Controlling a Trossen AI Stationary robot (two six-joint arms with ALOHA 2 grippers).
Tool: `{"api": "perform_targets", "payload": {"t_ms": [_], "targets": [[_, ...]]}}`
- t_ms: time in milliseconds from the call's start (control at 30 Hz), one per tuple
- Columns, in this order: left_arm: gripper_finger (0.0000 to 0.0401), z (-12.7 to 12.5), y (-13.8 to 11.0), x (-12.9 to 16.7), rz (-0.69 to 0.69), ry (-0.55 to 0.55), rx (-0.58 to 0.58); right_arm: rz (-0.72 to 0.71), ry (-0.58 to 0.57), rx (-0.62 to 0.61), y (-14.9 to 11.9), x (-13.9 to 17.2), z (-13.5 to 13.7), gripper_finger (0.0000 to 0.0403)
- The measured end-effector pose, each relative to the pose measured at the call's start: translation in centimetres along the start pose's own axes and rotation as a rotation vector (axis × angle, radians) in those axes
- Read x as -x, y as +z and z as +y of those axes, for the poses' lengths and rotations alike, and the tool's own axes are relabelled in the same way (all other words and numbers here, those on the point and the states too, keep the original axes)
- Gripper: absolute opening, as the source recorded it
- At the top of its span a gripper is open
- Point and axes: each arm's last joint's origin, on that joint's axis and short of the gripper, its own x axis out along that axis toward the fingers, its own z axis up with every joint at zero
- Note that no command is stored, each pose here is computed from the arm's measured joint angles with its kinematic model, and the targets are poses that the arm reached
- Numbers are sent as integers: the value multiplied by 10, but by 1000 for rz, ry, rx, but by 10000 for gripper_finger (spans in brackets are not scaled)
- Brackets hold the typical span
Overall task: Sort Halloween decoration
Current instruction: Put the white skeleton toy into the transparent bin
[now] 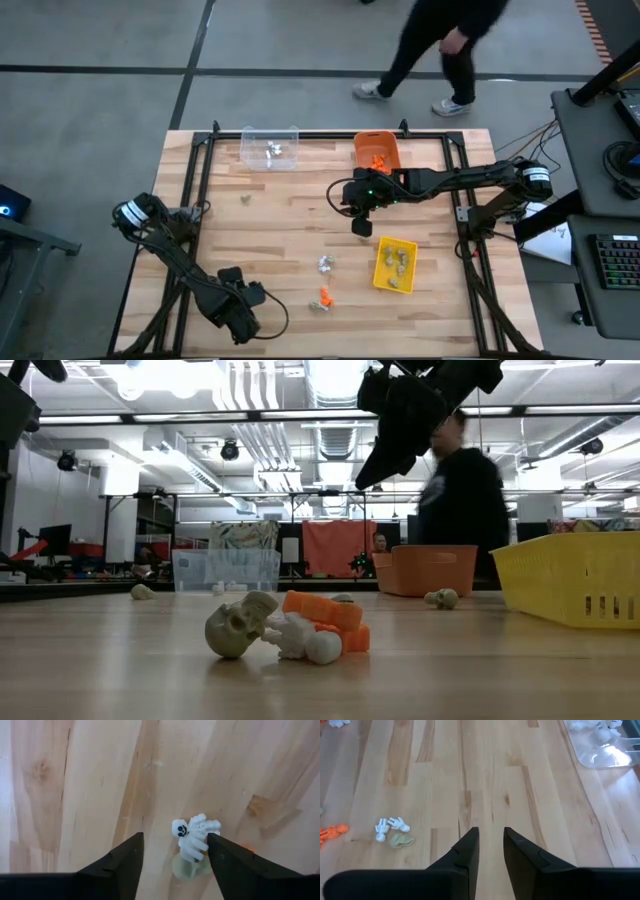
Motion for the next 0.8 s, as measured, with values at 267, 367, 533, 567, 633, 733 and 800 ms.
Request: {"api": "perform_targets", "payload": {"t_ms": [267, 367, 533, 567, 633, 733, 800], "targets": [[118, 1, 0, 0, 3, 9, -1, -6, 0, 12, 1, 0, 0, 75], [79, 1, -1, 0, 6, 16, -1, -8, 0, 11, 1, 0, 0, 78], [16, 3, -1, 1, 11, 26, -2, -16, -1, 12, 2, 0, 0, 78], [10, 3, -1, 2, 7, 26, -2, -16, -1, 12, 2, 0, 0, 76], [7, 5, -1, 6, -21, 29, 0, -19, -1, 12, 2, 0, 0, 73], [8, 8, 0, 13, -84, 38, 9, -21, -1, 20, 2, 0, 0, 70], [5, 14, 2, 18, -127, 82, 28, -21, -1, 23, 2, 0, 0, 71]]}}
